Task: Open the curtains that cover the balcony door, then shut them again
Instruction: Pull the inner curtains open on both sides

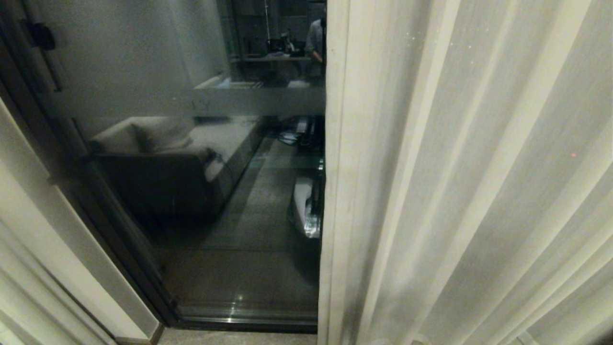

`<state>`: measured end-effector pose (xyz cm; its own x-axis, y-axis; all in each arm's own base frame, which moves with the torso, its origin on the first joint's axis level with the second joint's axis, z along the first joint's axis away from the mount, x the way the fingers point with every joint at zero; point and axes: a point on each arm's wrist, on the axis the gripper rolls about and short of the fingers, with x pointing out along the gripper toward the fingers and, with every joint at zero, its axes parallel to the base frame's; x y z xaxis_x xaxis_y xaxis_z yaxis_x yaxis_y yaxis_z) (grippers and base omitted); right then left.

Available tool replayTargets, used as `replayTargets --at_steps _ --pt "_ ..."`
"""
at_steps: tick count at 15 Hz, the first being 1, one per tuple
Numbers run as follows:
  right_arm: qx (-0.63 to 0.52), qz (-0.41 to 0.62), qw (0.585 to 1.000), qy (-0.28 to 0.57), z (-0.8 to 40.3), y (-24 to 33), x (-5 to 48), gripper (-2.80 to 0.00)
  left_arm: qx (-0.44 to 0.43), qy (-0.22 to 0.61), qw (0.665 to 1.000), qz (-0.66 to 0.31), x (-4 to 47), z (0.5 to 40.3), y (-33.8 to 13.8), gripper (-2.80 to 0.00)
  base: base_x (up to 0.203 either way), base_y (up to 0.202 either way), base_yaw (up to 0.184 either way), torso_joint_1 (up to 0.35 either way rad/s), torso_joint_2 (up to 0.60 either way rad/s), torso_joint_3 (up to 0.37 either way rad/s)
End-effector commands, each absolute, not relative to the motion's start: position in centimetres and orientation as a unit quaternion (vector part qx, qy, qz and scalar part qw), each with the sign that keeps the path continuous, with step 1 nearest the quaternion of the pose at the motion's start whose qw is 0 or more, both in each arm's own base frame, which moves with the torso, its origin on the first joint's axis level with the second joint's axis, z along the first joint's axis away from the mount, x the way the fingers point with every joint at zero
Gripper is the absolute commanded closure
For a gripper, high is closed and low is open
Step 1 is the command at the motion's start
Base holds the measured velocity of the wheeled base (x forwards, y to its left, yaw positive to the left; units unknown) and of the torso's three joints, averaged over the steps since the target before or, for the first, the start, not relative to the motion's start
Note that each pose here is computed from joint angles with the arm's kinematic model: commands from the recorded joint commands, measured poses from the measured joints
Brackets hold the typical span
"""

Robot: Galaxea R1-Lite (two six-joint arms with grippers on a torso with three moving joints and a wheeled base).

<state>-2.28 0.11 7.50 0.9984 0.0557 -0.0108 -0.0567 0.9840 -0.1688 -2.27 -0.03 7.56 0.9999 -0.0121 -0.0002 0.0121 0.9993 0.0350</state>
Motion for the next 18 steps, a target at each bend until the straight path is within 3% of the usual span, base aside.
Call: replayTargets --at_steps 1,7,13,18 --pt "-0.085 0.029 0.996 0.013 7.5 0.1 -2.3 0.00 0.018 -0.001 1.000 -0.006 -2.3 7.6 0.0 0.00 0.000 0.000 0.000 0.000 0.00 0.000" --pt "-0.084 0.031 0.996 0.030 8.0 0.1 -2.0 0.00 0.018 -0.001 1.000 -0.006 -2.3 7.6 0.0 0.00 0.000 0.000 0.000 0.000 0.00 0.000" --pt "-0.078 0.108 0.989 0.063 13.0 0.4 0.0 0.00 0.018 -0.001 1.000 -0.006 -2.3 7.6 0.0 0.00 0.000 0.000 0.000 0.000 0.00 0.000" --pt "-0.071 0.230 0.969 0.055 18.5 1.6 5.3 0.00 0.018 -0.001 1.000 -0.006 -2.3 7.6 0.0 0.00 0.000 0.000 0.000 0.000 0.00 0.000"
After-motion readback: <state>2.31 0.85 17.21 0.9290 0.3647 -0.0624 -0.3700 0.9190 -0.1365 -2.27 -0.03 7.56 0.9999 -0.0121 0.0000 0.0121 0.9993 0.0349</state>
